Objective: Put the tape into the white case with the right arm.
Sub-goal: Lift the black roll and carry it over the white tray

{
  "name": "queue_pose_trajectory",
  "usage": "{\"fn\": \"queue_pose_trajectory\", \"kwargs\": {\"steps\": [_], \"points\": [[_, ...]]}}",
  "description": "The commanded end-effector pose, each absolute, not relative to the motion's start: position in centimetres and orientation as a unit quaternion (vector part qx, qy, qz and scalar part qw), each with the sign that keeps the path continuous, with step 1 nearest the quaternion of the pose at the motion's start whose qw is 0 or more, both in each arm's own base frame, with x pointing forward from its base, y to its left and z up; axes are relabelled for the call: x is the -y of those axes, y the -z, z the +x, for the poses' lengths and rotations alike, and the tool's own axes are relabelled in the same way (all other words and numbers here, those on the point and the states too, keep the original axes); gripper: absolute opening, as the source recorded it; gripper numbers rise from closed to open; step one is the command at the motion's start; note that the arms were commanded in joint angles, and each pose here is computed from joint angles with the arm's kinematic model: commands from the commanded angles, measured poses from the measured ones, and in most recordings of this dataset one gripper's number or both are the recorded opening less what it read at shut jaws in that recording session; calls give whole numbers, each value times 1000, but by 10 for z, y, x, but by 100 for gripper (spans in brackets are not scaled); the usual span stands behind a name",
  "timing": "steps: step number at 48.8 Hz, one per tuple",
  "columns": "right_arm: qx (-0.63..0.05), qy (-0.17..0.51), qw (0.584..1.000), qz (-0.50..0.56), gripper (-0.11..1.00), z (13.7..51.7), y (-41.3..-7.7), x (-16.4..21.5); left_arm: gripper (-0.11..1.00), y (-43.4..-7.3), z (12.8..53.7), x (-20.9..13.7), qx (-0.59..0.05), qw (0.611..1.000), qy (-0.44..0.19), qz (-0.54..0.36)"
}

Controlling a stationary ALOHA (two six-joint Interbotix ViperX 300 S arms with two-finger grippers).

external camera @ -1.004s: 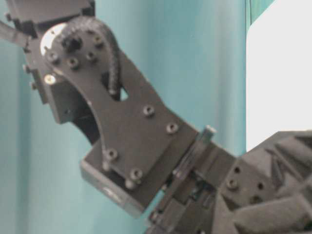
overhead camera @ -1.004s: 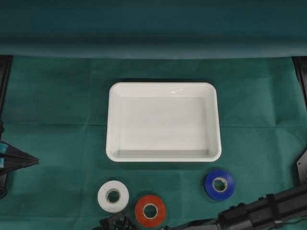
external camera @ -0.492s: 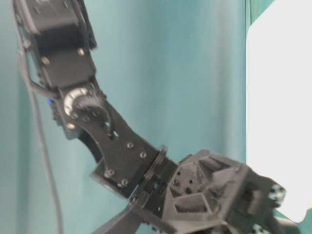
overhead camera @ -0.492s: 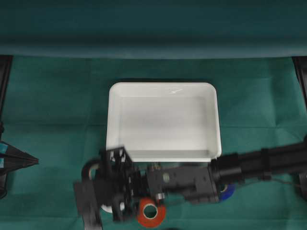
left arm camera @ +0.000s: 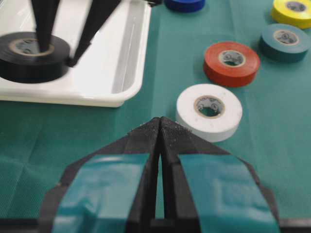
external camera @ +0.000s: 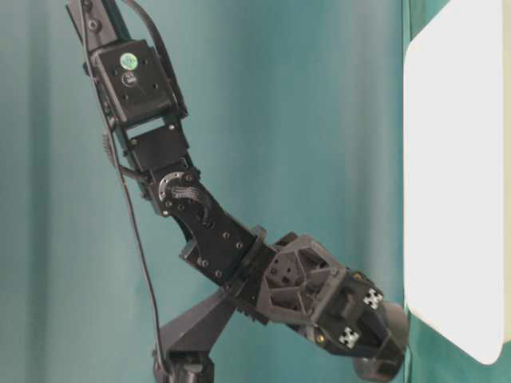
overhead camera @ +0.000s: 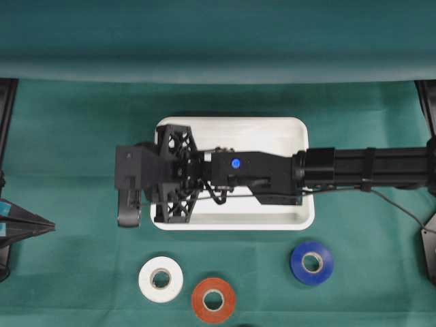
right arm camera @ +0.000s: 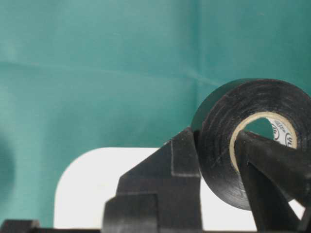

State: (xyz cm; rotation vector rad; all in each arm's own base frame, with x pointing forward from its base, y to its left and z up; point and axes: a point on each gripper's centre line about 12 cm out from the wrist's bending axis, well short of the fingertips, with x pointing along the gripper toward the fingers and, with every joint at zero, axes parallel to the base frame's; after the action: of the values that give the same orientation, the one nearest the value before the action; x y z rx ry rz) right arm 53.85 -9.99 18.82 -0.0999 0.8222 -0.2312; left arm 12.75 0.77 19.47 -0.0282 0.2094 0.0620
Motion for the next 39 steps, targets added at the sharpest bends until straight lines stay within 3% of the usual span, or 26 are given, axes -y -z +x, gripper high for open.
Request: {"fn": "queue_pose_trajectory", "kwargs": {"steps": [1,39], "points": [[-359,119,924,-49,1,536,-229,103,0,-199,128,-9,-100,994,-35,-14],[-404,150,902,-27,1,480,-204,136,0,-199,128,-9,-100,994,-35,-14]]}}
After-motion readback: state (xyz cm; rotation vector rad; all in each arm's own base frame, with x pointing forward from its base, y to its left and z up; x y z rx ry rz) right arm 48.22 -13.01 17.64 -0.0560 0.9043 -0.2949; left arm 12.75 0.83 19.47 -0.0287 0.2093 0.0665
